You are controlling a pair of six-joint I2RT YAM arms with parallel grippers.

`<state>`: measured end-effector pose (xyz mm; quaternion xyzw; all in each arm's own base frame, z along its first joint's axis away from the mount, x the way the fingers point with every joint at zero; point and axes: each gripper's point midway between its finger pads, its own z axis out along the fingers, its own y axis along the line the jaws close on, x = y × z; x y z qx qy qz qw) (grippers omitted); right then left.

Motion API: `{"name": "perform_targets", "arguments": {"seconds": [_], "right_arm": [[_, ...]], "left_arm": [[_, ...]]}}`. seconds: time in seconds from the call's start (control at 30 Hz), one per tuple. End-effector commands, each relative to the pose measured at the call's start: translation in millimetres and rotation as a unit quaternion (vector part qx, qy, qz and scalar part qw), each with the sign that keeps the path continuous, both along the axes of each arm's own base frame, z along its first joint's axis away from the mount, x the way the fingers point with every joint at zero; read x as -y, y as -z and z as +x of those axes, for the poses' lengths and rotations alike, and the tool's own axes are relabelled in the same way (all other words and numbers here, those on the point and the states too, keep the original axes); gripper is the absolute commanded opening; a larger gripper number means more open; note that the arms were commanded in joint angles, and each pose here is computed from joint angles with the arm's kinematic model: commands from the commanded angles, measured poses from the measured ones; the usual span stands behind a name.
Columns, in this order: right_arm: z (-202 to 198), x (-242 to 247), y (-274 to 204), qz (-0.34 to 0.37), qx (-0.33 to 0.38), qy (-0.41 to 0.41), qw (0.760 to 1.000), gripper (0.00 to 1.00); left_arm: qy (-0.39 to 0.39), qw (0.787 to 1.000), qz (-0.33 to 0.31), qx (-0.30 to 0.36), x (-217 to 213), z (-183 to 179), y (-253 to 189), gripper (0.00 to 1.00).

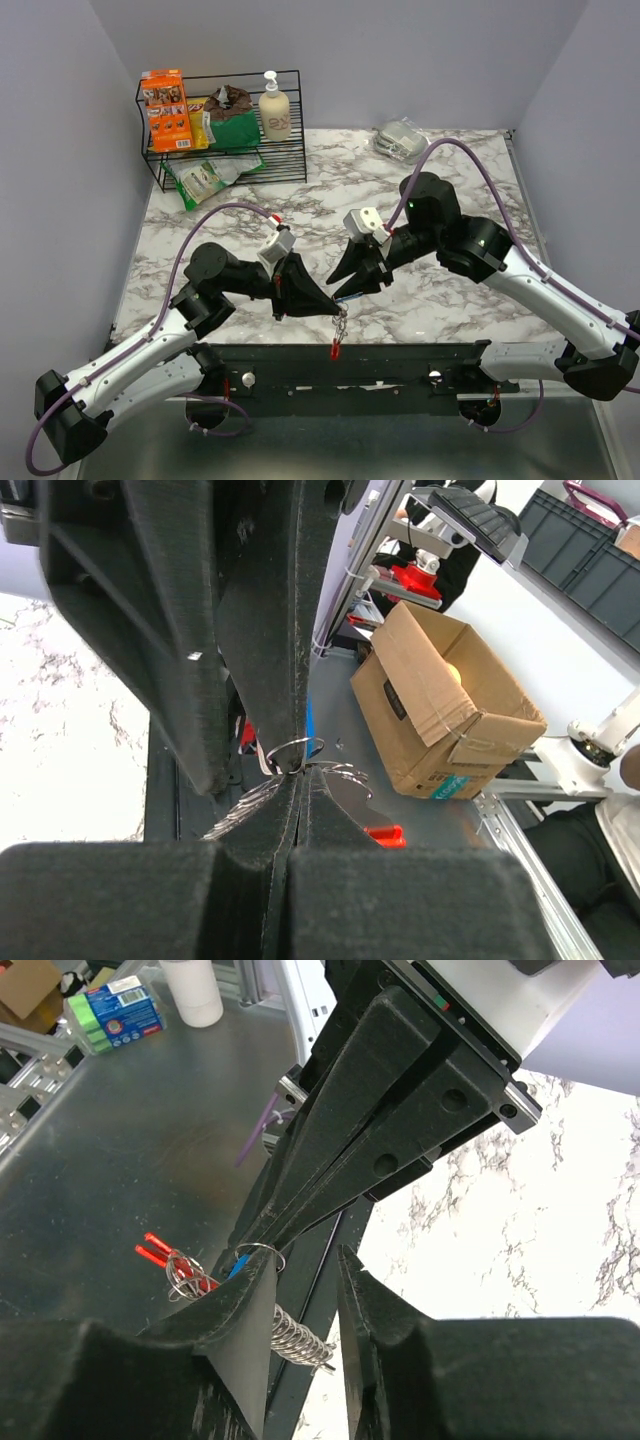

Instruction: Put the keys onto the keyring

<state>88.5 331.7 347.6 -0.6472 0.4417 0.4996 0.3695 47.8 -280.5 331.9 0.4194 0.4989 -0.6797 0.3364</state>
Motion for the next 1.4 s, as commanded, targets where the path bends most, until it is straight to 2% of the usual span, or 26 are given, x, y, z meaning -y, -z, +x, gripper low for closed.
{"name": "perform_targets", "arguments": {"seconds": [0.0, 0.23, 0.3, 0.6, 0.8, 1.0, 1.2, 1.3, 1.37], "right_arm": [[26.8, -9.4, -16.7, 0.026, 0.056, 0.044, 0.997, 0.4], [29.2, -9.3, -13.6, 0.011, 0.057, 0.046, 0.997, 0.47], [28.2, -8.4, -13.4, 0.005, 0.056, 0.042, 0.998, 0.54], [31.5, -3.1, -1.3, -0.058, 0.045, 0.04, 0.997, 0.59], [34.1, 2.9, -2.4, -0.066, 0.06, 0.053, 0.995, 0.63], [34.9, 8.9, -10.7, -0.053, 0.08, 0.068, 0.993, 0.69], [39.7, 10.3, -19.2, -0.028, 0.097, 0.091, 0.991, 0.7], [43.0, 17.0, -33.4, -0.002, 0.108, 0.127, 0.986, 0.73], [55.7, 18.5, -44.9, 0.029, 0.105, 0.183, 0.977, 0.73]], "left_arm": [[0.044, 0.998, -0.024, 0.034, -8.9, -22.3, -10.5, 0.0], [0.052, 0.997, -0.031, 0.037, -11.2, -26.1, -12.9, 0.0], [0.056, 0.997, -0.034, 0.039, -11.9, -27.6, -13.9, 0.0], [0.064, 0.996, -0.037, 0.042, -14.9, -31.6, -15.6, 0.0], [0.072, 0.996, -0.036, 0.045, -18.0, -35.8, -15.2, 0.0], [0.074, 0.995, -0.038, 0.049, -20.8, -38.8, -16.4, 0.0], [0.069, 0.995, -0.042, 0.051, -21.0, -38.1, -17.9, 0.0], [0.06, 0.996, -0.046, 0.053, -20.0, -35.9, -19.3, 0.0], [0.045, 0.996, -0.05, 0.054, -18.3, -31.4, -21.4, 0.0]]}}
